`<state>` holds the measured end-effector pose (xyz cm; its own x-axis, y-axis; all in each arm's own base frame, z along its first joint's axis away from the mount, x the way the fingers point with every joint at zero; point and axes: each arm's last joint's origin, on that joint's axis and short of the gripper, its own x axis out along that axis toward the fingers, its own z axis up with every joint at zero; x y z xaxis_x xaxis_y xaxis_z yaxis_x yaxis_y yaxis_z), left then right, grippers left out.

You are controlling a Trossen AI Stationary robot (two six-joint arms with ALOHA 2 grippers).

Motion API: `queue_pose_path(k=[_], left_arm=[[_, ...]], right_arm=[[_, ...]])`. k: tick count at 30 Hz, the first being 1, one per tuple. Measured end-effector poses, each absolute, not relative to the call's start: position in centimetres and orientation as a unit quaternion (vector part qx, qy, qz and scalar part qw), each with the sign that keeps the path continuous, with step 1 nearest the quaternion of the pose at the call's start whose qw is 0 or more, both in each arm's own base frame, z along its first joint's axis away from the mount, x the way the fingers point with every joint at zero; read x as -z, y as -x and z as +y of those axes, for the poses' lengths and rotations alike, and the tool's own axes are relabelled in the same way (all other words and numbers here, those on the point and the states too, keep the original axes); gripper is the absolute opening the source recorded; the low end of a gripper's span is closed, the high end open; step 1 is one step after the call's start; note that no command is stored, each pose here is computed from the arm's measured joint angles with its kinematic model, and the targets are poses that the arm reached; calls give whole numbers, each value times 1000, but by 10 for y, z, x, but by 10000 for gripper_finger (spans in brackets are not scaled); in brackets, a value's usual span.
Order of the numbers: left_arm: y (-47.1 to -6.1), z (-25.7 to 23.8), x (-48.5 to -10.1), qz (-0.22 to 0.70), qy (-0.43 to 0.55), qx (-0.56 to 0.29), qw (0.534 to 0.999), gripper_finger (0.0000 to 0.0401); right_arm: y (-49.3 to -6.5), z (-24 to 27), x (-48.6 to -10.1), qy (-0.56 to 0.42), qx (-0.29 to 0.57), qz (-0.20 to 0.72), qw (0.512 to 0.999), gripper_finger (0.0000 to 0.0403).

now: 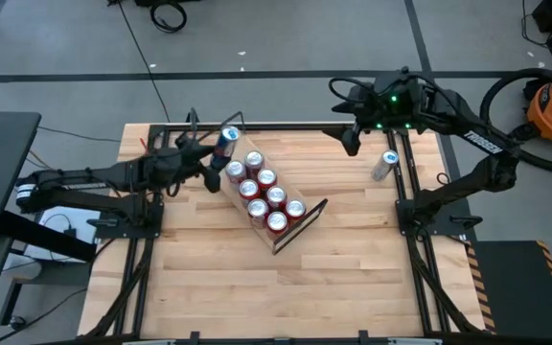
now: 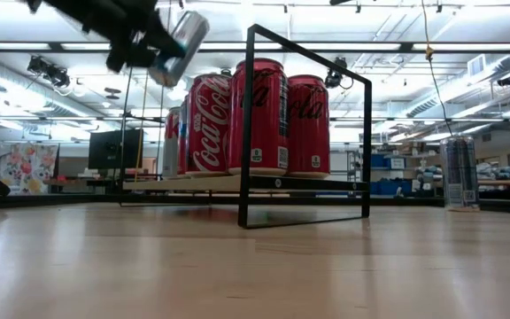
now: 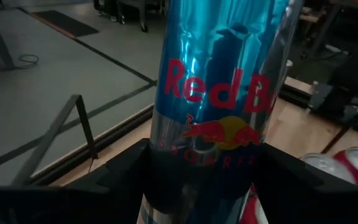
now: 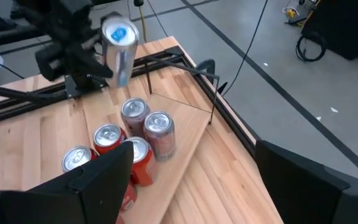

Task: Place canned beverage on shelf
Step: Put the left blue soda can on the shelf

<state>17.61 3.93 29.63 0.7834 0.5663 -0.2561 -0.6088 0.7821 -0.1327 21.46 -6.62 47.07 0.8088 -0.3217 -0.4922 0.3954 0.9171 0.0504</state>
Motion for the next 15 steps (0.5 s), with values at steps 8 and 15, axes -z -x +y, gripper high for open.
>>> queue_pose_path(k=[8, 15], left_arm=[[-168, 39, -253, 54, 114, -344, 930, 254], [-172, 38, -266, -34, 126, -307, 943, 254]], right_arm=[[-222, -65, -469, -122, 151, 241, 951, 346], [-280, -71, -453, -123, 106, 215, 963, 346]])
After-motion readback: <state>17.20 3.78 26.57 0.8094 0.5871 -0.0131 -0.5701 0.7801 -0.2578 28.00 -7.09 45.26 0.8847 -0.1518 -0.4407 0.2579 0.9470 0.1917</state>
